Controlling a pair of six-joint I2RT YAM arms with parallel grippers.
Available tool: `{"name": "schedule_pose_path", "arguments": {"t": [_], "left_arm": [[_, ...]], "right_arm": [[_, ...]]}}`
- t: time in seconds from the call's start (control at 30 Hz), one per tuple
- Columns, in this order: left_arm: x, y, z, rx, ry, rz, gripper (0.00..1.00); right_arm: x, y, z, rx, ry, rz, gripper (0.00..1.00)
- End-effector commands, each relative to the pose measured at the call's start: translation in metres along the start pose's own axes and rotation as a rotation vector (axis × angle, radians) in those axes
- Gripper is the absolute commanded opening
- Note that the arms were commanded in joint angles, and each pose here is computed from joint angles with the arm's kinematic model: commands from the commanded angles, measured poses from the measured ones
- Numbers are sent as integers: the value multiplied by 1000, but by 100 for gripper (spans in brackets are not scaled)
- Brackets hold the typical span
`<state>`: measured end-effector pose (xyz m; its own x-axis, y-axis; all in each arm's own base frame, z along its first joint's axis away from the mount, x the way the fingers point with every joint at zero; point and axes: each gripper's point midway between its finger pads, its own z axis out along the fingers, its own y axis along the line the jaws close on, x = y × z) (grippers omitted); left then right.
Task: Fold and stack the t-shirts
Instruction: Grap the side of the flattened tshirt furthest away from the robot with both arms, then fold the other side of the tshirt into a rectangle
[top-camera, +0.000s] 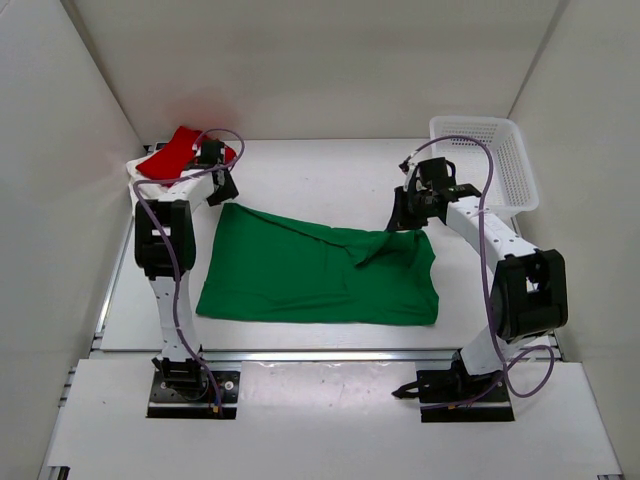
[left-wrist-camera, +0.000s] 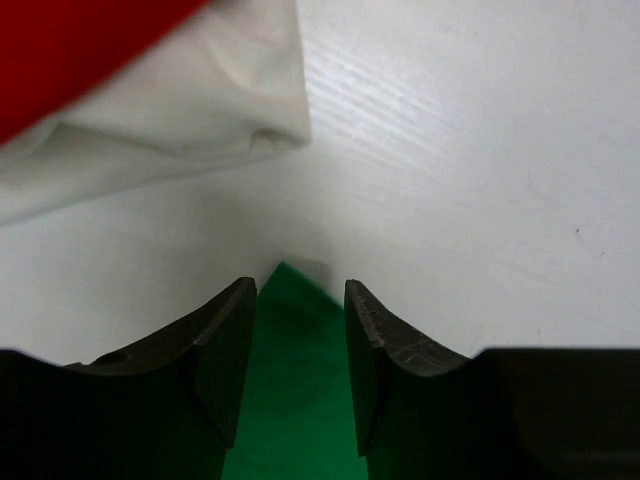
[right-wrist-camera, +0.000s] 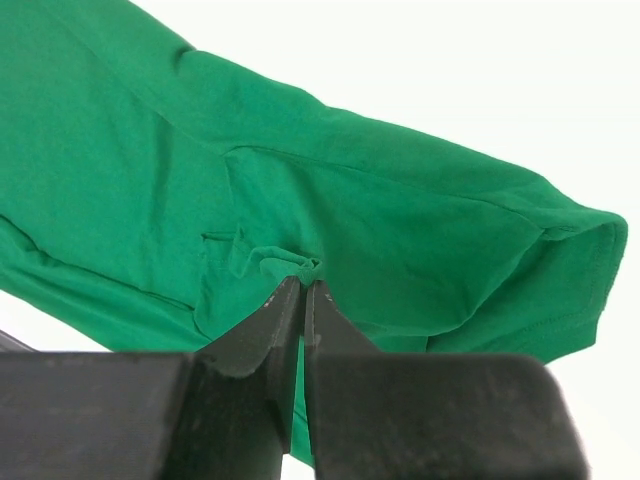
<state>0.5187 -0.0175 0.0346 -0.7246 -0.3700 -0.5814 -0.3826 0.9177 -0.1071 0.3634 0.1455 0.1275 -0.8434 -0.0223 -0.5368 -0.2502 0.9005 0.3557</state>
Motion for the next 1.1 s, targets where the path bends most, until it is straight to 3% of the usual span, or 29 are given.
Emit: {"name": "schedule_pose_path", "arguments": {"t": [0.0,0.03,0.17,0.37,0.67,0.8,1.07], "left_arm": [[-20,-3,-2,-21,-28,13,50],[-15,0,0,-36,-4,20,44],[-9,0,3,-38,12,35,42],[-2,0,5,-47,36,47,49],[0,-7,3,-62,49,94,0],[-1,-6,-9,-45,34,84,0],[-9,-7,-80,36,-86,88,0]], "right_arm": [[-15,1,1,-22,-41,-26,0],[-17,1,-1,-24,-51,-22,0],[-22,-1,-5,-45,-66,1,0],[-23,-2,-10,-58,-77,9,0],[-29,0,-20,-75,-115,13,0],[-24,4,-24,-66,-112,-2,0],[0,17,-66,-64,-172,-6,0]]}}
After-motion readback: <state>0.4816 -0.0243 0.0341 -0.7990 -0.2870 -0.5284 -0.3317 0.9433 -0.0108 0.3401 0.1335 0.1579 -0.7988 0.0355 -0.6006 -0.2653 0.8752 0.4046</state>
